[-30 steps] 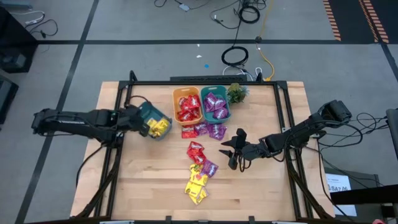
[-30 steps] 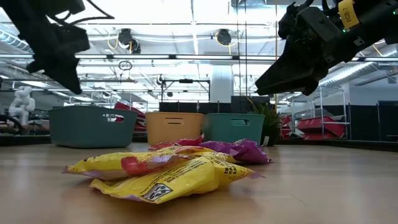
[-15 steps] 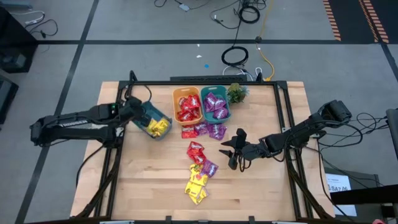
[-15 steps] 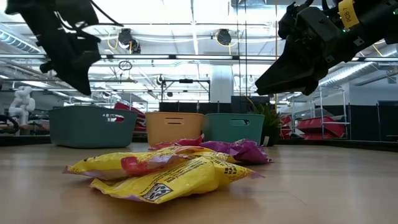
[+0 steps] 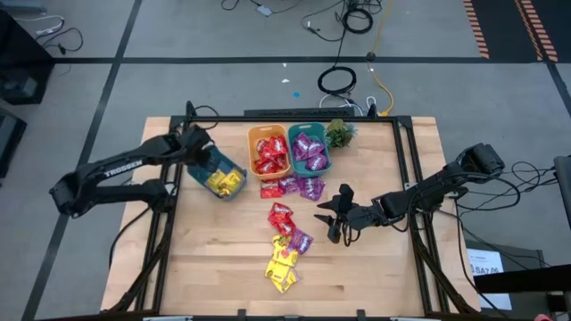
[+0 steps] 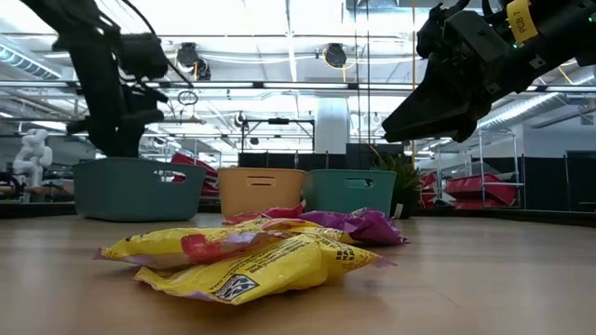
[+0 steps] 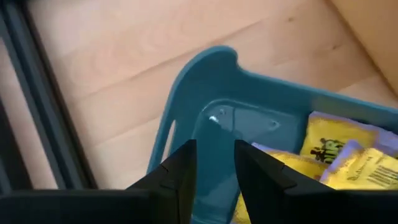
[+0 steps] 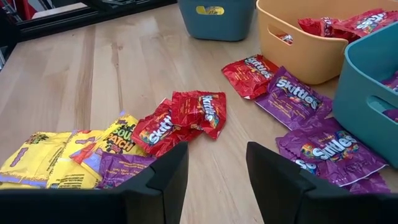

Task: Sort candy
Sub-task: Adjust the blue bin

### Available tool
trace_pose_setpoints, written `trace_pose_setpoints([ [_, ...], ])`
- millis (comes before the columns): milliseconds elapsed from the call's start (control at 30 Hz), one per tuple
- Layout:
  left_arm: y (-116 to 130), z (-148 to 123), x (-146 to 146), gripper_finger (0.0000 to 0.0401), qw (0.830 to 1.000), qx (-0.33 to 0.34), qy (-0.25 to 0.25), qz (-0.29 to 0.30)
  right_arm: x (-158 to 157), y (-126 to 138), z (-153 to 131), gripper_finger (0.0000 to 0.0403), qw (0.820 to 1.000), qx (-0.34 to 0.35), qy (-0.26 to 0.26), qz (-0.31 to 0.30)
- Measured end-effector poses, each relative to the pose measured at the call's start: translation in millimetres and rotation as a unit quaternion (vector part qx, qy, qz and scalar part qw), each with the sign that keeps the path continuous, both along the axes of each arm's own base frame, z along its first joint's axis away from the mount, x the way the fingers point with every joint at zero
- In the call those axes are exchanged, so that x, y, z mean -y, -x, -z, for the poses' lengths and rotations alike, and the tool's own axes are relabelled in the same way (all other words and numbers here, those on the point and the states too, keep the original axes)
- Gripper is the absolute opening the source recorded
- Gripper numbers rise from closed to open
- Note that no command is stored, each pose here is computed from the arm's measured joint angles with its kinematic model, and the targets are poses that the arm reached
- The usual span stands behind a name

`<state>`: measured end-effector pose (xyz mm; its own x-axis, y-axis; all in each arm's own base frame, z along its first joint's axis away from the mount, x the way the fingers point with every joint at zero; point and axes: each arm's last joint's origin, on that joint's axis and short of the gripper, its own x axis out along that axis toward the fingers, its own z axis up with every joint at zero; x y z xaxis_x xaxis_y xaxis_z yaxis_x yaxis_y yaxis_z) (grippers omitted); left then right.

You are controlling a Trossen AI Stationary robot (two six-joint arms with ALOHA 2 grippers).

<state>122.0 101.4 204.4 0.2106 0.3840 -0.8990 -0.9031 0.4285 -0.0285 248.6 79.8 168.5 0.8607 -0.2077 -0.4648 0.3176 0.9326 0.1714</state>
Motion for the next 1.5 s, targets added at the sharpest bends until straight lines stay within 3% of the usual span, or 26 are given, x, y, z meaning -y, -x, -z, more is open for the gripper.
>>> trace_pose_setpoints([
  [267,-3.9,15.8,-15.8,0.0118,0.997,-0.062,0.035,0.018,0.0,0.0,0.0,0.0153,1.0,0.0,0.001,-0.001],
  [533,-17.0,-26.1,-21.5,0.0118,0.999,-0.005,0.029,0.039,0.1,0.0,0.0,0.0153,1.0,-0.002,0.008,-0.004],
  [700,-15.8,-35.5,-24.6,0.0119,0.999,-0.031,0.001,0.02,0.1,0.0,0.0,0.0153,1.0,-0.002,0.008,-0.004],
  [833,-12.7,-31.2,-27.1,0.0118,0.999,-0.048,-0.002,0.005,0.1,0.0,0.0,0.0153,1.0,-0.002,0.008,-0.004],
  [1067,-9.2,-6.6,-27.9,0.0118,0.991,-0.118,0.066,-0.01,0.0,0.0,0.0,0.0153,1.0,-0.002,0.008,-0.005],
  [1300,-14.0,6.9,-32.4,0.0117,0.984,-0.156,0.09,0.011,0.0,0.0,0.0,0.0153,1.0,-0.002,0.008,-0.005],
  [1400,-13.9,12.3,-32.3,0.01,0.975,-0.186,0.107,0.05,0.0,0.0,0.0,0.0153,1.0,-0.002,0.008,-0.005],
  [1500,-14.3,16.7,-32.7,0.0056,0.969,-0.205,0.121,0.068,-0.1,0.0,0.0,0.0153,1.0,-0.002,0.008,-0.005],
])
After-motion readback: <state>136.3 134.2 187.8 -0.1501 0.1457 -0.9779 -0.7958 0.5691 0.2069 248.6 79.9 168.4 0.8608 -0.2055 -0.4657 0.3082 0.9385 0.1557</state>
